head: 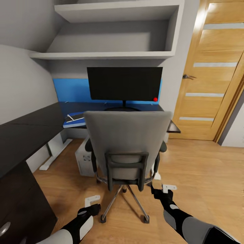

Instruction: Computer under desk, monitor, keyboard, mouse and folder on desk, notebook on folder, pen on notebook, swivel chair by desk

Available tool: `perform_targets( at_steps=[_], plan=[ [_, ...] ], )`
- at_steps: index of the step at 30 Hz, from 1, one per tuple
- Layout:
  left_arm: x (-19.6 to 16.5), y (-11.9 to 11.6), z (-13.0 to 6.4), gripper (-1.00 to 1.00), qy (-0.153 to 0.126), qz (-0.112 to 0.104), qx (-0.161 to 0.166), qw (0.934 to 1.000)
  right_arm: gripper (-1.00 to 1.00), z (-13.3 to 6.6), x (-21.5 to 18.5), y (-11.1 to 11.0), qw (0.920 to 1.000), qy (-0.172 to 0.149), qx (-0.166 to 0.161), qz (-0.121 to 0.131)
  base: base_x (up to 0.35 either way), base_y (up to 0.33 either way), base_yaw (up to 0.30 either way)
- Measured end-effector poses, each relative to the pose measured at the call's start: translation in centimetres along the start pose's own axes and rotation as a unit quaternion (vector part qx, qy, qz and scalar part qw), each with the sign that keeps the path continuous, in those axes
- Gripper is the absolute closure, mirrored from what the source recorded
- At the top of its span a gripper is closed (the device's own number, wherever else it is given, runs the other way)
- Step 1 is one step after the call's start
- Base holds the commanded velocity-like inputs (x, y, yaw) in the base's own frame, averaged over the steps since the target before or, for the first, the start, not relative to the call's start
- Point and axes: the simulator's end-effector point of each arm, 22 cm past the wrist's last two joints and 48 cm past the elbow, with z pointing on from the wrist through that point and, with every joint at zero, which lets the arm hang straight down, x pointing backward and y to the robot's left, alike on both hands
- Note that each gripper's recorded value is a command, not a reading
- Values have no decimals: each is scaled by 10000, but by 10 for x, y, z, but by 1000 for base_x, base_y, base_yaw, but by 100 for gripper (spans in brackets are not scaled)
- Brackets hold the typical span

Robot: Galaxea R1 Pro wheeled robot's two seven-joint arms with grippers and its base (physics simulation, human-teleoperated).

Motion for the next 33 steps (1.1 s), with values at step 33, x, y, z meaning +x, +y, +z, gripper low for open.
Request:
perform_targets(
  at_steps=[33],
  plan=[
    [147, 119, -81, -100, 1042, 224, -954, 9897, -100, -137, 145, -54, 9903, 1290, 447, -265, -92, 0, 0]
  ],
)
